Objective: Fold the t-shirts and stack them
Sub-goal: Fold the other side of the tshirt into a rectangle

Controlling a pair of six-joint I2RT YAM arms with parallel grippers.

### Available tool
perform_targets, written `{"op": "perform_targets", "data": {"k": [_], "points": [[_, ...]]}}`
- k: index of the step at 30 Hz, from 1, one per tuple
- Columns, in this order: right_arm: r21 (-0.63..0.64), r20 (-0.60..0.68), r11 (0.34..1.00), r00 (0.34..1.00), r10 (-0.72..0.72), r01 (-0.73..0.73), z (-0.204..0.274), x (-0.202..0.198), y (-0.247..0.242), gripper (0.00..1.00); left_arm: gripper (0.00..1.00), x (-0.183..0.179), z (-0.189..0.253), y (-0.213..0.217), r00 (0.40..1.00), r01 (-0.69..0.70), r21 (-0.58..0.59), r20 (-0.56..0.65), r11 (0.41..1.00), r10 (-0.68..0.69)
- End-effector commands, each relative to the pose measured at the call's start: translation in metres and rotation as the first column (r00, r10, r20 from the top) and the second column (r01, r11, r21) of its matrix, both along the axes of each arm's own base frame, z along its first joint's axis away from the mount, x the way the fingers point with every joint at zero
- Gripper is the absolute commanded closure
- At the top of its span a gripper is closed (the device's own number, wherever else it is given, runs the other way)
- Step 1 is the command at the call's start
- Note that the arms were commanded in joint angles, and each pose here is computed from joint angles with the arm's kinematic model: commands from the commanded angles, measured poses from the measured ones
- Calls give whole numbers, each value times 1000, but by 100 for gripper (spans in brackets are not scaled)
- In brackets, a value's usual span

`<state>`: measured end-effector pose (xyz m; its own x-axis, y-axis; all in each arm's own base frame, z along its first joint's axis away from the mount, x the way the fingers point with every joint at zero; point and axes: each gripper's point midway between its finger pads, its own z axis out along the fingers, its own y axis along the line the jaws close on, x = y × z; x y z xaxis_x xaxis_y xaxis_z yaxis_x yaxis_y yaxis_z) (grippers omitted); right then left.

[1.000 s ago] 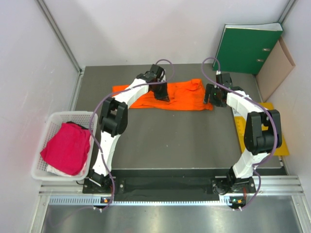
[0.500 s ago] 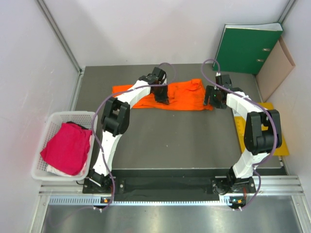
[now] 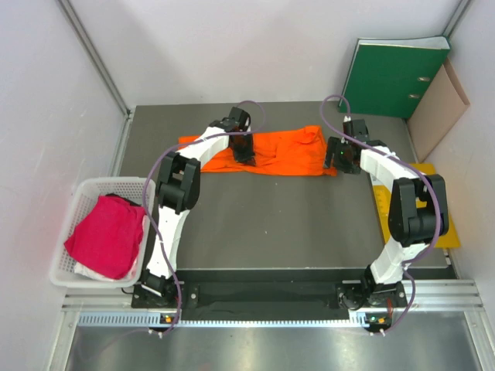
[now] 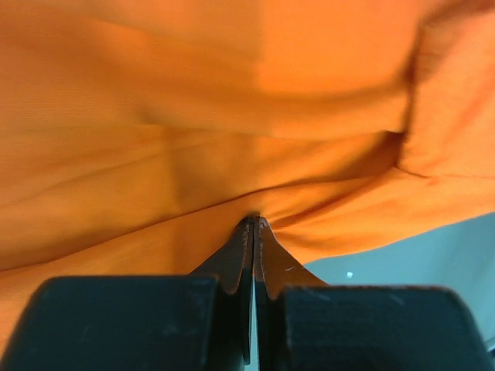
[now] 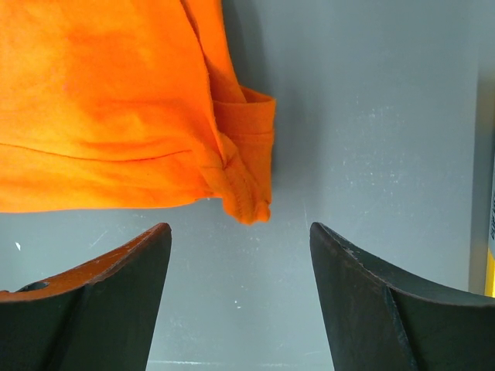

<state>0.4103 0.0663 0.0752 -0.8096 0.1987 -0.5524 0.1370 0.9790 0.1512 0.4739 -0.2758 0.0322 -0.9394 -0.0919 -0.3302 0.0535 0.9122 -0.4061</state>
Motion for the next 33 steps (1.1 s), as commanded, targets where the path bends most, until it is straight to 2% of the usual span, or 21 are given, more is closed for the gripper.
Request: {"op": "perform_targets", "data": {"k": [1,12,17,22,25,29,32,33], "points": [[23,58,1000,998,-4,3,18,7,6,27,100,17,5,52,995,-101,89,37,991,98],[27,49,1000,999,-1,0,17,5,7,27,100,46,14,100,972,-221,155,115,963,204],[22,45,1000,999,3,-4,18,2,6,27,100,67,23,104,959,-249,166,179,954,219],[19,44,1000,999,10,-11,19,-1,6,27,100,92,42,100,934,-271,122,274,955,230],[22,47,1000,999,13,-14,21,-3,7,27,100,101,47,96,930,-265,109,291,958,224],[29,78,999,997,29,-31,32,-1,9,27,100,98,76,97,916,-252,88,343,964,208],[25,97,998,994,46,-49,40,1,11,26,100,86,97,118,893,-289,122,392,949,221],[25,103,998,993,51,-54,41,2,12,26,87,82,100,126,891,-299,135,393,945,226]]}}
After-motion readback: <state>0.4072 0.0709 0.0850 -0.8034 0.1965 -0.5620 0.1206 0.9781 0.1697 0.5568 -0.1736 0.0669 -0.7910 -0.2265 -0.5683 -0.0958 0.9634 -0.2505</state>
